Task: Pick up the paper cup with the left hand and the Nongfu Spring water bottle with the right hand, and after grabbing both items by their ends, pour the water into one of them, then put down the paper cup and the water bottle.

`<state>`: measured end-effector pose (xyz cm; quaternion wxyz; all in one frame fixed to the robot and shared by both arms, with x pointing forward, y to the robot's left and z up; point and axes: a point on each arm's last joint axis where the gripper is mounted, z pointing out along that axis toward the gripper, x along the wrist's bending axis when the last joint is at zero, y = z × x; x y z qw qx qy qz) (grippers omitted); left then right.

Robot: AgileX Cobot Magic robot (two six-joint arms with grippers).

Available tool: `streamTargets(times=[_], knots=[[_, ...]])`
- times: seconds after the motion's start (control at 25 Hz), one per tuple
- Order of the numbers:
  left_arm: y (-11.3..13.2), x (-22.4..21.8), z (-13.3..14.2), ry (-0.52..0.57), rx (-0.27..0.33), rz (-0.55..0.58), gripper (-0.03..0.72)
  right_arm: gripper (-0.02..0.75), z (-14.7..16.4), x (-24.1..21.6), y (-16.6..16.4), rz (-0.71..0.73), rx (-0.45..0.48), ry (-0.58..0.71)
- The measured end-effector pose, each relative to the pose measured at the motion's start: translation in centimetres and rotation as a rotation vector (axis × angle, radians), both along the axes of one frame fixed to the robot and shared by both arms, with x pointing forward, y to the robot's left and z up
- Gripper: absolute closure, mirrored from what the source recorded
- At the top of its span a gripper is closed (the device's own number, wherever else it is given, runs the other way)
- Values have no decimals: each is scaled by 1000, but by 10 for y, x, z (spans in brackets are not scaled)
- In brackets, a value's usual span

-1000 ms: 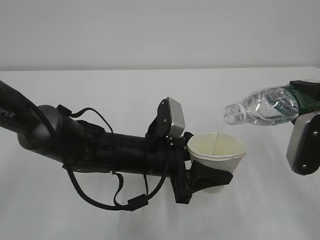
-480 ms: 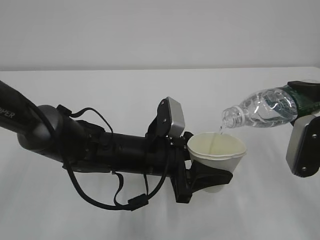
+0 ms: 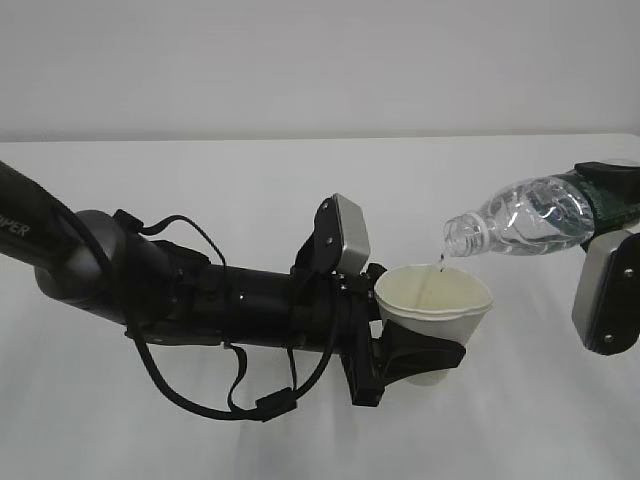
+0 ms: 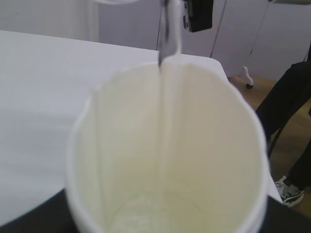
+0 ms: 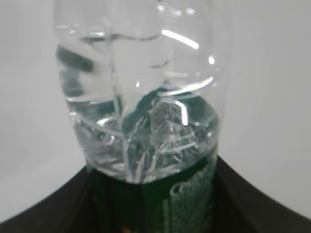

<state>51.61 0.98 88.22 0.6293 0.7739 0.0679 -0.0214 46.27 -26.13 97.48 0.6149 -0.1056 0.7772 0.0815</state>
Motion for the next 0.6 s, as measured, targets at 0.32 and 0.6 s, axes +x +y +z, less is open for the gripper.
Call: streamTargets(times=[0.32, 0.6], knots=[[0, 0, 0, 0, 2, 1, 270, 332, 0, 0, 0, 0, 0, 0], [0, 0, 0, 0, 2, 1, 270, 332, 0, 0, 0, 0, 1, -2]])
